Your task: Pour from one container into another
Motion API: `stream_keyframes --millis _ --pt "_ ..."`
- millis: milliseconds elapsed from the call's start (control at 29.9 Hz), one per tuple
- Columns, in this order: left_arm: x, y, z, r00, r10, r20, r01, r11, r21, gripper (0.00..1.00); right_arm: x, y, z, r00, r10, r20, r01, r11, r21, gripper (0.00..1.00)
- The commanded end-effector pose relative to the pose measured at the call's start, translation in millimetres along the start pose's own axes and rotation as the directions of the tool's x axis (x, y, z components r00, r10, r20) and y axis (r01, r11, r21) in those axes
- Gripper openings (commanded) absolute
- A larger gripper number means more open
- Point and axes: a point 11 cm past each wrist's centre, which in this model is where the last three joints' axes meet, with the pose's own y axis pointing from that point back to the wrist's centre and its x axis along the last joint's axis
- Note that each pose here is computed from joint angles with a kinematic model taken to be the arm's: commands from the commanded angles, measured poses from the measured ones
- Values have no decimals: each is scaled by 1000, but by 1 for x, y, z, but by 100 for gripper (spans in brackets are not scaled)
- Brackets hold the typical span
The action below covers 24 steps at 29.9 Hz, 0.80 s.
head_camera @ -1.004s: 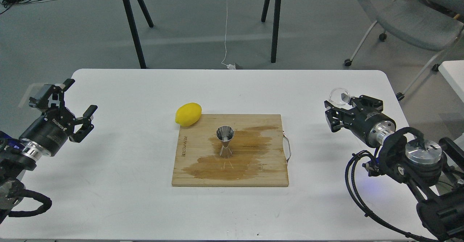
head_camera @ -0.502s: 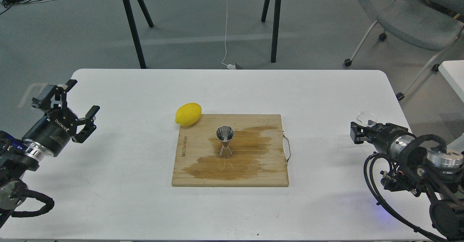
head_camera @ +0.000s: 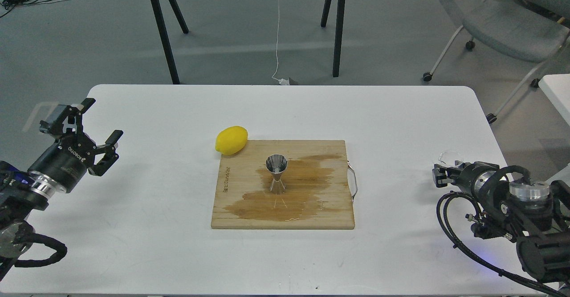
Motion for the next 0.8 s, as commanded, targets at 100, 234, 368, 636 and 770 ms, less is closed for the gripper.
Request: stream_keyframes --millis 100,234,368,636,770 --pt "0 0 -1 1000 0 -2 0 1000 1 99 -3 -2 1 1000 -2 -17 2 1000 1 50" --pt "0 0 -1 1000 0 -2 0 1000 1 99 -4 -2 3 999 0 -37 0 1000 1 53" --pt "0 0 -1 1000 1 -1 -1 1000 1 99 -1 -4 8 998 8 -55 -8 1000 -8 55" --pt "0 0 -1 1000 1 -1 -1 1000 1 99 -4 -3 10 998 1 -60 -2 1000 -13 61" --pt "0 0 -1 1000 1 -1 -1 1000 1 99 -5 -3 10 998 -4 -60 3 1000 -12 78"
